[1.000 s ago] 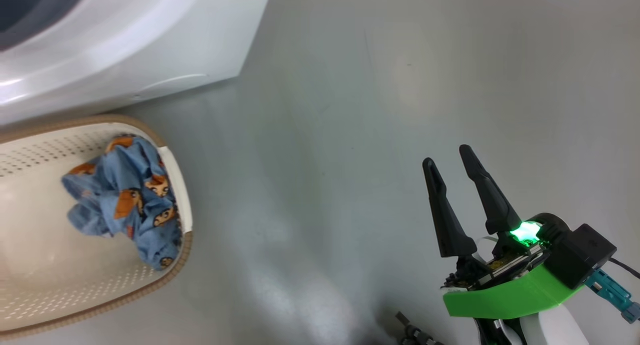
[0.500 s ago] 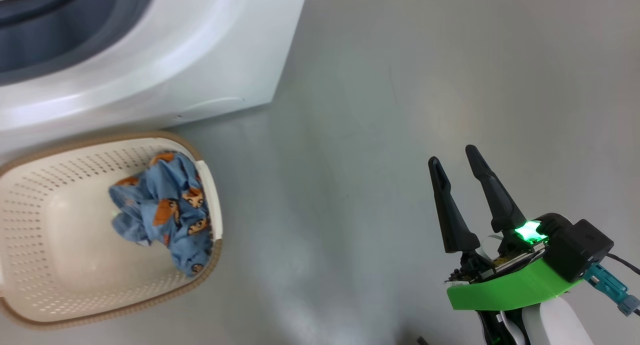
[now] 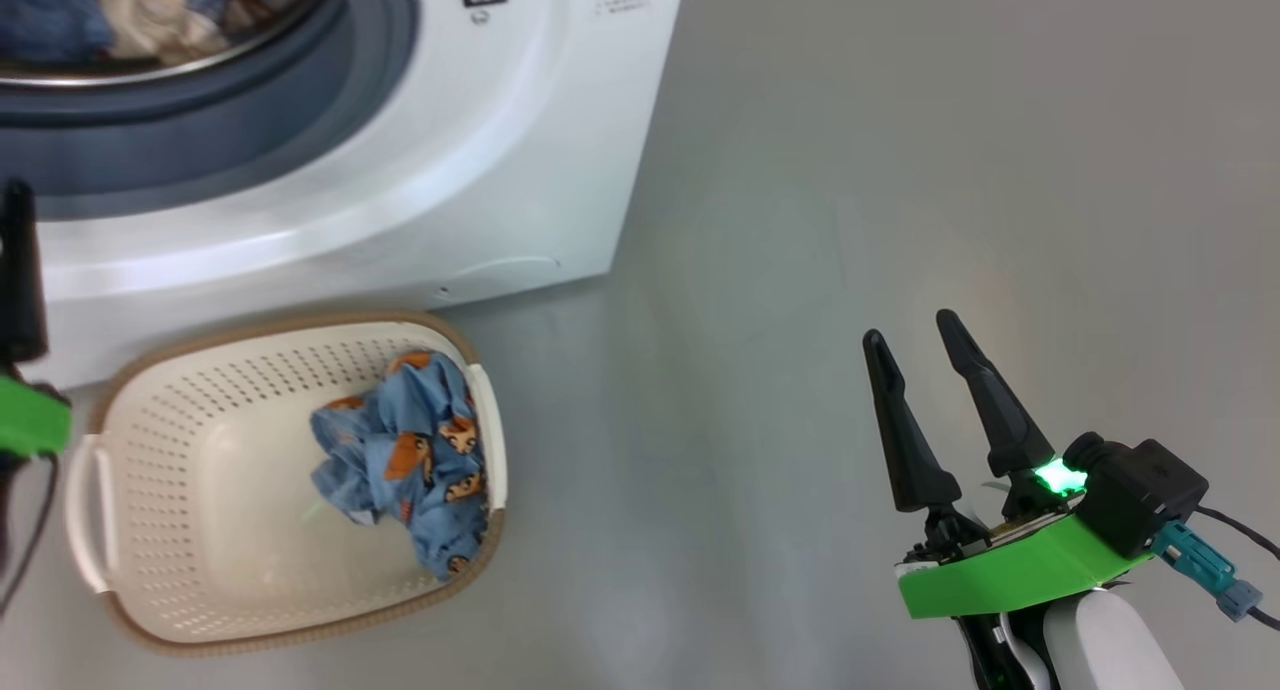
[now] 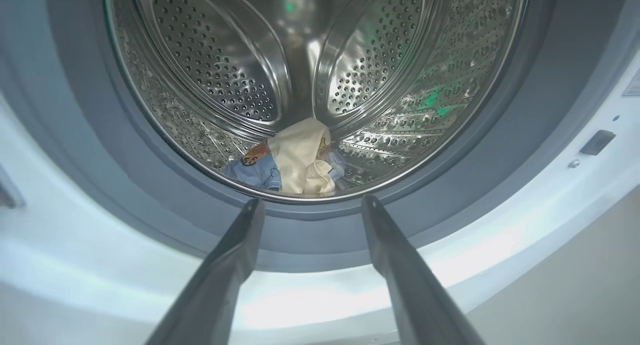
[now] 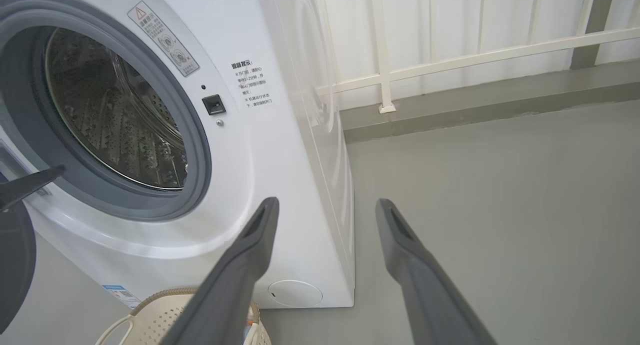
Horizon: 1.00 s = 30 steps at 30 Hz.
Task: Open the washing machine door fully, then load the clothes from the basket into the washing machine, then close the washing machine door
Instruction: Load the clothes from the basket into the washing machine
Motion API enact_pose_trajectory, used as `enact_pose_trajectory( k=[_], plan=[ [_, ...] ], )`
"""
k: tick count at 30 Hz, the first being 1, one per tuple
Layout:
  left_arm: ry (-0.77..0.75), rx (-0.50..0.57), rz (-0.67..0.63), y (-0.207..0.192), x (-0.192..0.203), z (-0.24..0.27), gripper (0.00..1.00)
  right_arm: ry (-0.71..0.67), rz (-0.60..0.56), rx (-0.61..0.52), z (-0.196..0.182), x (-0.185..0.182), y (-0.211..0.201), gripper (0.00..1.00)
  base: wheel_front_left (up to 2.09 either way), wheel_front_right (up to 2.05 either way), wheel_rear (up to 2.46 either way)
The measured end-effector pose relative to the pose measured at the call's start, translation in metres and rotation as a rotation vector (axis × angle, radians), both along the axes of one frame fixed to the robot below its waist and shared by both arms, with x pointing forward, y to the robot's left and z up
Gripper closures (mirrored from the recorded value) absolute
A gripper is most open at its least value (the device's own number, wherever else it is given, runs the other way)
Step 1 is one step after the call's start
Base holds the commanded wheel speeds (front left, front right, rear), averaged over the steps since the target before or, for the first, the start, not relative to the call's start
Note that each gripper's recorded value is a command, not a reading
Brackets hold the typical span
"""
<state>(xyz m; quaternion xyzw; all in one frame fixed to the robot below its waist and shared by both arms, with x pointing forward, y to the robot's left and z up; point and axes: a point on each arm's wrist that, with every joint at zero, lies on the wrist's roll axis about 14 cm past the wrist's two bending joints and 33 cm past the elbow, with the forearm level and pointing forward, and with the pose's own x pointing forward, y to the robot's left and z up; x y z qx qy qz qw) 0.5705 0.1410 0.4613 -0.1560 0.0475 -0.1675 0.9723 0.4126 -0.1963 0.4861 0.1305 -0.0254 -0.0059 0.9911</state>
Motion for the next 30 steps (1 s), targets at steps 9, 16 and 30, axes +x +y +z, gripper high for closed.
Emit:
enact_pose_trajectory(
  k=[9, 16, 30],
  plan=[
    [-0.063, -0.03, 0.071, 0.023, -0.036, 0.031, 0.0, -0.054, 0.028, -0.002, 0.019, 0.002, 0.008, 0.0, 0.0, 0.0, 0.0],
    [-0.106, -0.029, 0.109, 0.033, -0.068, 0.049, 0.0, -0.088, 0.046, -0.013, 0.033, -0.003, 0.013, 0.0, 0.0, 0.0, 0.0],
    [-0.133, -0.005, 0.196, 0.056, -0.126, 0.058, 0.0, -0.142, 0.074, -0.013, 0.053, -0.011, 0.023, 0.0, 0.0, 0.0, 0.0]
  ],
)
